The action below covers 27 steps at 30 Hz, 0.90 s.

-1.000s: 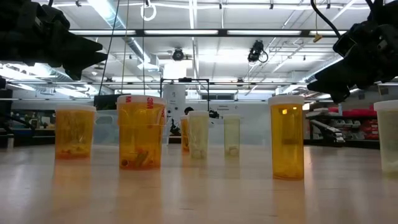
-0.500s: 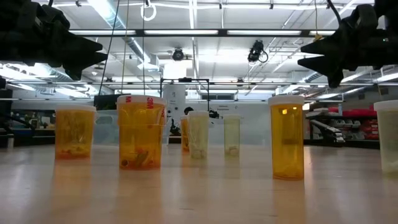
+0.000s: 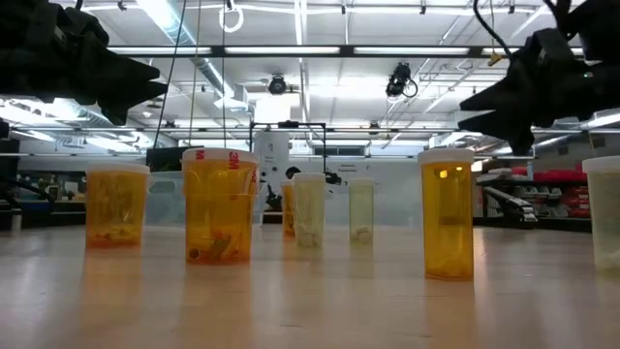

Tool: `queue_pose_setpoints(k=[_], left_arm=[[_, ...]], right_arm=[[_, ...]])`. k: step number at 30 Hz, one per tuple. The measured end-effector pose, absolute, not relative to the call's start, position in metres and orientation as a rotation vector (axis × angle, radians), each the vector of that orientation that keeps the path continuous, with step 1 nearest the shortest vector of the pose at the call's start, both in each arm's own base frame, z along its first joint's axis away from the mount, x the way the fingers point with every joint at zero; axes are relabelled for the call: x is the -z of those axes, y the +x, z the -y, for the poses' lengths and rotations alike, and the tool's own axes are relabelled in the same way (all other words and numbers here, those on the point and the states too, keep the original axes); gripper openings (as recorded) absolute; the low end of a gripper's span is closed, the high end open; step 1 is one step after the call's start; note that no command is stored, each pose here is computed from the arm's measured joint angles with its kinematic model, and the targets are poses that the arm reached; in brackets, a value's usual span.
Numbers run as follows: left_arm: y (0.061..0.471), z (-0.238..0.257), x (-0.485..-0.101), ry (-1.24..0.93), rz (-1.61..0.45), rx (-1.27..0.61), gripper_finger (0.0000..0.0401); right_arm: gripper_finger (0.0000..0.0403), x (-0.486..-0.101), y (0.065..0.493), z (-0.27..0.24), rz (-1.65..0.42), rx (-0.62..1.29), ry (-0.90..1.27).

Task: Pick and place medicine bottles into bin by pill shape (circle, oval)
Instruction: Put the small yellow pill bottle into the right transparent bin

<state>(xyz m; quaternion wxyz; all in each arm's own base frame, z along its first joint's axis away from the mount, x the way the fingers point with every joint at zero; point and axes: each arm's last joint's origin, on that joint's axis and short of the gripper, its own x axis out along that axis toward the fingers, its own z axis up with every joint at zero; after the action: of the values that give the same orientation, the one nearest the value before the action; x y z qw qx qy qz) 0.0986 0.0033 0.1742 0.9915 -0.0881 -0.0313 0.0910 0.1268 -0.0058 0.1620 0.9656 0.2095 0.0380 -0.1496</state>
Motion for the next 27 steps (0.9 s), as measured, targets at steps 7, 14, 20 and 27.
queue_pose_setpoints(k=[7,14,20,27], left_arm=[[0.099,-0.003,-0.174,-0.176,0.063,-0.182,0.0172],[0.099,-0.003,-0.174,-0.177,0.063,-0.183,0.0172],[0.099,-0.003,-0.174,-0.177,0.064,-0.182,0.0172],[0.099,-0.003,-0.174,-0.176,0.064,-0.182,0.0172]], right_arm=[[0.0193,-0.173,0.151,0.008,-0.225,0.285,0.336],[0.0193,-0.179,0.183,0.008,-0.424,0.246,0.216],[0.0193,-0.187,0.213,0.006,-0.528,0.136,0.168],[0.0193,-0.192,0.245,0.003,-0.647,0.072,0.12]])
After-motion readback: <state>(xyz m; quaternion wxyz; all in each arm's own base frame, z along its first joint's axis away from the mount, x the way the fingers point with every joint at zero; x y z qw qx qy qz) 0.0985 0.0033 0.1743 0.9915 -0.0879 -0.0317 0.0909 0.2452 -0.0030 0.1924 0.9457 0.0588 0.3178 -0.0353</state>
